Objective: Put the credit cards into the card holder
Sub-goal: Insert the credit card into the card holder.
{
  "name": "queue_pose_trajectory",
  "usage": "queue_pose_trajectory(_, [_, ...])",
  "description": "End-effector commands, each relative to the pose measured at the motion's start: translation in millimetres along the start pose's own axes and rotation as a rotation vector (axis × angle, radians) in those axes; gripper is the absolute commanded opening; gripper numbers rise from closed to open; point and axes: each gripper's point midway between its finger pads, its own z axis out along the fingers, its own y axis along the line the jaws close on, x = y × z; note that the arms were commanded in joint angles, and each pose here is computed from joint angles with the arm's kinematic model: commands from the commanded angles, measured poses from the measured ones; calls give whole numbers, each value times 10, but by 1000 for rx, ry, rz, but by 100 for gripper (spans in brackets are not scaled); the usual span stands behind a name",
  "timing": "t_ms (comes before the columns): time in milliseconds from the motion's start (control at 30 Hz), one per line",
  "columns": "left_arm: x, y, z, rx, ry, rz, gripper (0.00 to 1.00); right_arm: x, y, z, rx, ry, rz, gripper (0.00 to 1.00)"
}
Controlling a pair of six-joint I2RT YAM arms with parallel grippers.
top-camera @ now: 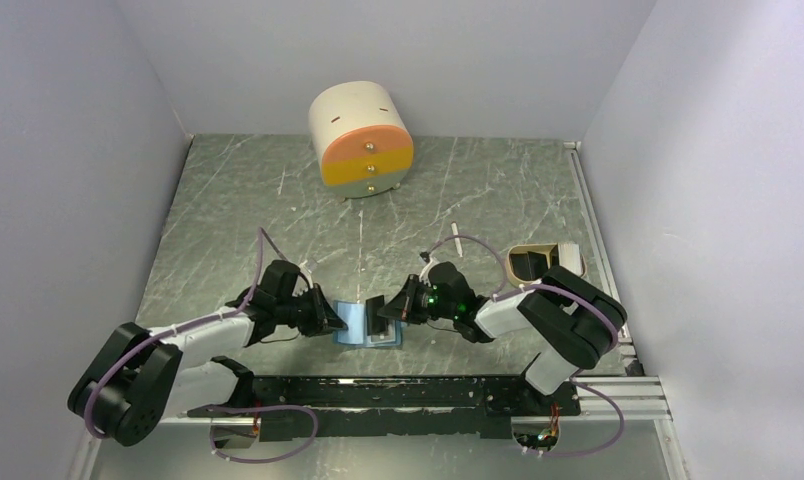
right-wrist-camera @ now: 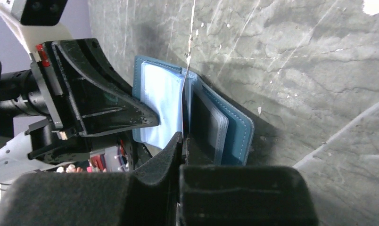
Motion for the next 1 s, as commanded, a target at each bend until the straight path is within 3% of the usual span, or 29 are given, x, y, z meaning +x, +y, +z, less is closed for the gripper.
queue_pose_trajectory(0, [-83, 36, 20, -32, -22, 27, 9, 122, 86, -23, -53, 49, 18, 0])
queue_pose_trajectory(400, [-46, -240, 129, 136, 37, -62, 10, 135, 42, -137, -5, 47, 33, 0])
queue_pose_trajectory(700, [-8, -161, 81, 112, 15, -74, 17, 126, 6, -147, -18, 13, 75, 5])
queue_pose_trajectory(967, [44, -112, 113, 111, 37, -81, 18, 34, 107, -133, -74, -39, 92, 0])
